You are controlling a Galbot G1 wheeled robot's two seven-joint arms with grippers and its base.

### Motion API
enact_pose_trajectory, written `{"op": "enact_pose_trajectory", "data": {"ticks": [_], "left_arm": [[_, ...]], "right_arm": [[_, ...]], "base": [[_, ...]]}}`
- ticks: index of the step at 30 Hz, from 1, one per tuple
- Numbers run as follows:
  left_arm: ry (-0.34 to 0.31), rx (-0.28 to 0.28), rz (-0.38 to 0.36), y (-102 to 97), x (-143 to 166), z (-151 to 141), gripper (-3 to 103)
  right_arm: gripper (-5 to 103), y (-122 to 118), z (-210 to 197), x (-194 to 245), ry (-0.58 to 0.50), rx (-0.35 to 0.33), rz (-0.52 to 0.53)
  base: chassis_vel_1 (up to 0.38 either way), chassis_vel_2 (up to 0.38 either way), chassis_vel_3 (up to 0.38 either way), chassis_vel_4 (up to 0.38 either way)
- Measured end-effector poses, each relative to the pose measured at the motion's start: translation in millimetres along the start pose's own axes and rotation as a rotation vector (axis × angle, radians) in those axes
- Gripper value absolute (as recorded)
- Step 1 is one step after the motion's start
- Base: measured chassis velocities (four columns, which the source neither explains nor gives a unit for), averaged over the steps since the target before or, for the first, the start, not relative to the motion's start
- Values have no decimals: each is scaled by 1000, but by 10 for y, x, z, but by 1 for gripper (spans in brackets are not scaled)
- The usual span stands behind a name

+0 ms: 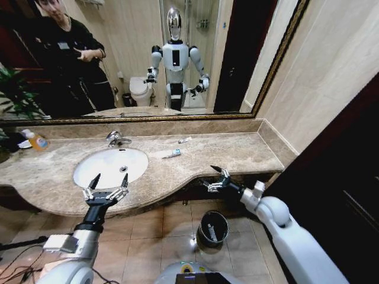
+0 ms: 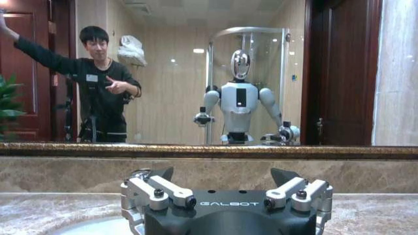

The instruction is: Pick up the trash from the sink and place it in the trash bin.

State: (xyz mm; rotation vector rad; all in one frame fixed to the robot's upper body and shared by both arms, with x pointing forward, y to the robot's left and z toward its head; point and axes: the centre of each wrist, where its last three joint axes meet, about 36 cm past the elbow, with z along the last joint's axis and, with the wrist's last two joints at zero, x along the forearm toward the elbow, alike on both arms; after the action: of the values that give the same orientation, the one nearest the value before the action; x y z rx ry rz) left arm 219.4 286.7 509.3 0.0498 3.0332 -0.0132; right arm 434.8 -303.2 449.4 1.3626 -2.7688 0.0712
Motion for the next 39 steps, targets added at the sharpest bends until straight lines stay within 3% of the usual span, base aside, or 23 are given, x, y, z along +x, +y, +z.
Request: {"op": "enact_pose_trajectory", "data": {"ticks": [6, 14, 19, 28, 31, 39], "left_arm": [[0, 0, 0, 0, 0, 0, 100], [0, 0, 0, 0, 0, 0, 100], [0, 0, 0, 0, 0, 0, 100], [0, 0, 0, 0, 0, 0, 100], [0, 0, 0, 0, 0, 0, 100], [0, 0, 0, 0, 0, 0, 100]], "right_arm": [[100, -318, -72, -321, 39, 5, -14], [100, -705, -448, -857, 86, 82, 15], [100, -953, -511, -1335, 140, 145, -39], [100, -1101, -746, -1880, 191, 254, -122], [100, -1137, -786, -2116, 248, 344, -169], [100, -1217, -822, -2514, 354, 446, -233]], "base": [[0, 0, 0, 0], [0, 0, 0, 0], [0, 0, 0, 0], [0, 0, 0, 0], [0, 0, 0, 0], [0, 0, 0, 0]]}}
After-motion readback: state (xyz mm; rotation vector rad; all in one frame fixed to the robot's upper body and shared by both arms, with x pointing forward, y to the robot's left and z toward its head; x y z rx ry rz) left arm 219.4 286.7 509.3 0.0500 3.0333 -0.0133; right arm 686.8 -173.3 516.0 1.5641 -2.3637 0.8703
